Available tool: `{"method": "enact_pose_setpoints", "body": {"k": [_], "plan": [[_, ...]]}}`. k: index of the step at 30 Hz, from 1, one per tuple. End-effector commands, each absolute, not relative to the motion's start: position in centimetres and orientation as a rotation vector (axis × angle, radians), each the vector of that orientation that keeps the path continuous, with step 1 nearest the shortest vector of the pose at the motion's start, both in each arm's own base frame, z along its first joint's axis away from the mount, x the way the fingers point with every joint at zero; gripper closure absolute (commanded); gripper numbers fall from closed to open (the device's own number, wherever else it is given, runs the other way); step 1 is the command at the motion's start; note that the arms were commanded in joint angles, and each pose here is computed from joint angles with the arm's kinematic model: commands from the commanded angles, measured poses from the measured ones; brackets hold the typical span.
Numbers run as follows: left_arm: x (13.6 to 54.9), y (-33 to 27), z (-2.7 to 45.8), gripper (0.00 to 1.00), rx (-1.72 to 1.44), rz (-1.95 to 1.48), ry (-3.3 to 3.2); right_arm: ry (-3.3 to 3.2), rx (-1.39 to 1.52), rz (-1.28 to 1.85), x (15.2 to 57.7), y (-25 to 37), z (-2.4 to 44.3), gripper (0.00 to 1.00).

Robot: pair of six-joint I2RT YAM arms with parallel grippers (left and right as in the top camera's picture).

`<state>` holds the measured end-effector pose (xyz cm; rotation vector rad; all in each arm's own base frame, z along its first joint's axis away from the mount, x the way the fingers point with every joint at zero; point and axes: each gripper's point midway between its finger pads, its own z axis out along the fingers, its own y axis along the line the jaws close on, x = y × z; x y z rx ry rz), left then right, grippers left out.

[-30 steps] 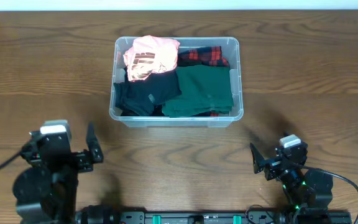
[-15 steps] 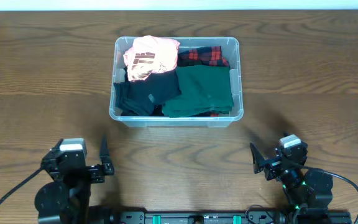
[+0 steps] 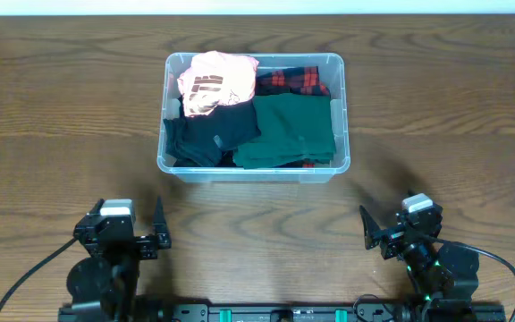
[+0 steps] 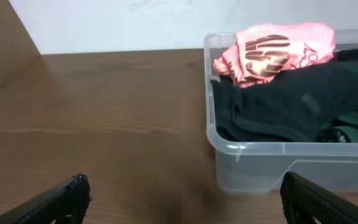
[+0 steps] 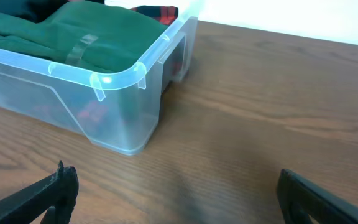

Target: Pack container

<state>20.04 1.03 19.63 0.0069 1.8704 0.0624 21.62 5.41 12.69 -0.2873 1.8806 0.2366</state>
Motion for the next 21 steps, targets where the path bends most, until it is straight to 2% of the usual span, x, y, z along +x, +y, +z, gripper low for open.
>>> {"method": "enact_pose_setpoints", "body": {"k": [1, 21], "plan": [[20.3, 0.7, 19.1, 0.02, 0.029, 0.049, 1.845, 1.875, -0.297, 0.233, 21.6, 5.4, 12.6, 0.01], [21.6, 0.2, 10.9, 0.02, 0.049, 0.014, 1.98, 1.875, -0.297, 0.233, 21.6, 5.4, 12.6, 0.01]]}}
